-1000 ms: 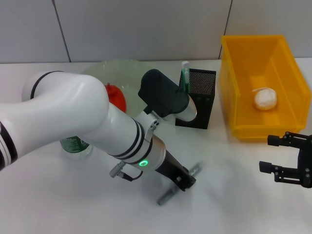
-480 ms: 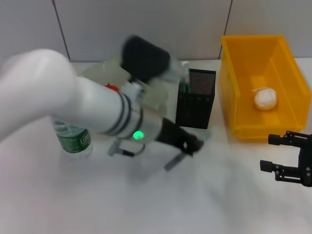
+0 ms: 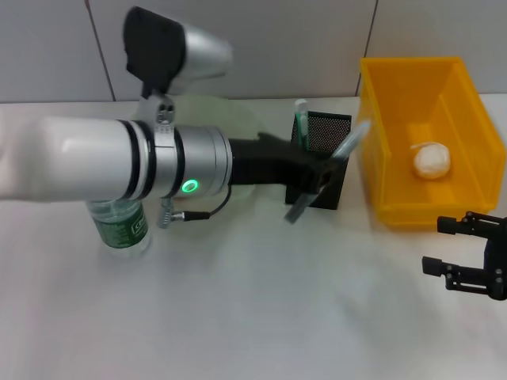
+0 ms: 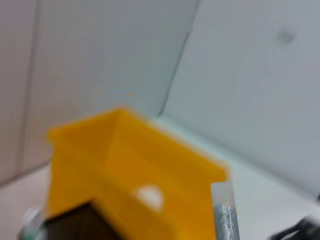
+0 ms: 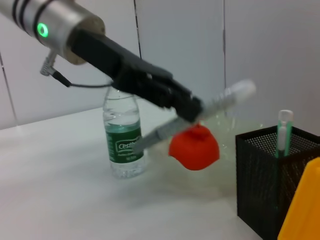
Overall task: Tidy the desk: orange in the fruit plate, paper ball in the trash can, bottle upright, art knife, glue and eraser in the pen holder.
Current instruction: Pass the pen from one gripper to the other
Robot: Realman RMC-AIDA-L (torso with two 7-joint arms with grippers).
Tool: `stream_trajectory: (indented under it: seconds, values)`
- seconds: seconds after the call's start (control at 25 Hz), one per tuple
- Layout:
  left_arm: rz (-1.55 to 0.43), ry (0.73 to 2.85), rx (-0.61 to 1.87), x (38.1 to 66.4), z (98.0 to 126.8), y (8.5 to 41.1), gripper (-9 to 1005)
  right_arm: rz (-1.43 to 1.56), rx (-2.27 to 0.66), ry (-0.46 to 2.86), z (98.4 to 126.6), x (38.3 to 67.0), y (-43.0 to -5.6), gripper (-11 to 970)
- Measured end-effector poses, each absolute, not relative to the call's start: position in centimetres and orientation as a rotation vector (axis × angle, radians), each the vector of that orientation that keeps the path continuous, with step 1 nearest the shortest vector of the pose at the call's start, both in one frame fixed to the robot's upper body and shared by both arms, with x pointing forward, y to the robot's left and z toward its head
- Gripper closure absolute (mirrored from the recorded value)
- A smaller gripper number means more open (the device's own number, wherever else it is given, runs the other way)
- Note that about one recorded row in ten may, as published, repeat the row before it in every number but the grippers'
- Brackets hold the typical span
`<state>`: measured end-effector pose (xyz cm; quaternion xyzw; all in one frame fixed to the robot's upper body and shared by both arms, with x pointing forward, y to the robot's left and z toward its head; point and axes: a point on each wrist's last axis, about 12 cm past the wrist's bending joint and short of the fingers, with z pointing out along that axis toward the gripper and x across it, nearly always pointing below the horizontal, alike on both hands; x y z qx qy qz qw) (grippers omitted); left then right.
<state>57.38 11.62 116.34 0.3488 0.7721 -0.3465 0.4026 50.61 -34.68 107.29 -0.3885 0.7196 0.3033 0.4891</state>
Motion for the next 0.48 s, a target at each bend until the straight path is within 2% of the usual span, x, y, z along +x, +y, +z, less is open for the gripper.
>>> stream_trajectory:
  seconds: [0.24,0.48]
  values:
    - [-0.967,1.714,0.895,56.6,115.4,11.6,819,0.742,-0.928,1.759,107.2,50.7,-34.6,218]
    - [-0.964,1.504,0.749,57.5,112.4,12.1,819,0.732,-0.923,1.770,107.0,51.0,-34.4,219]
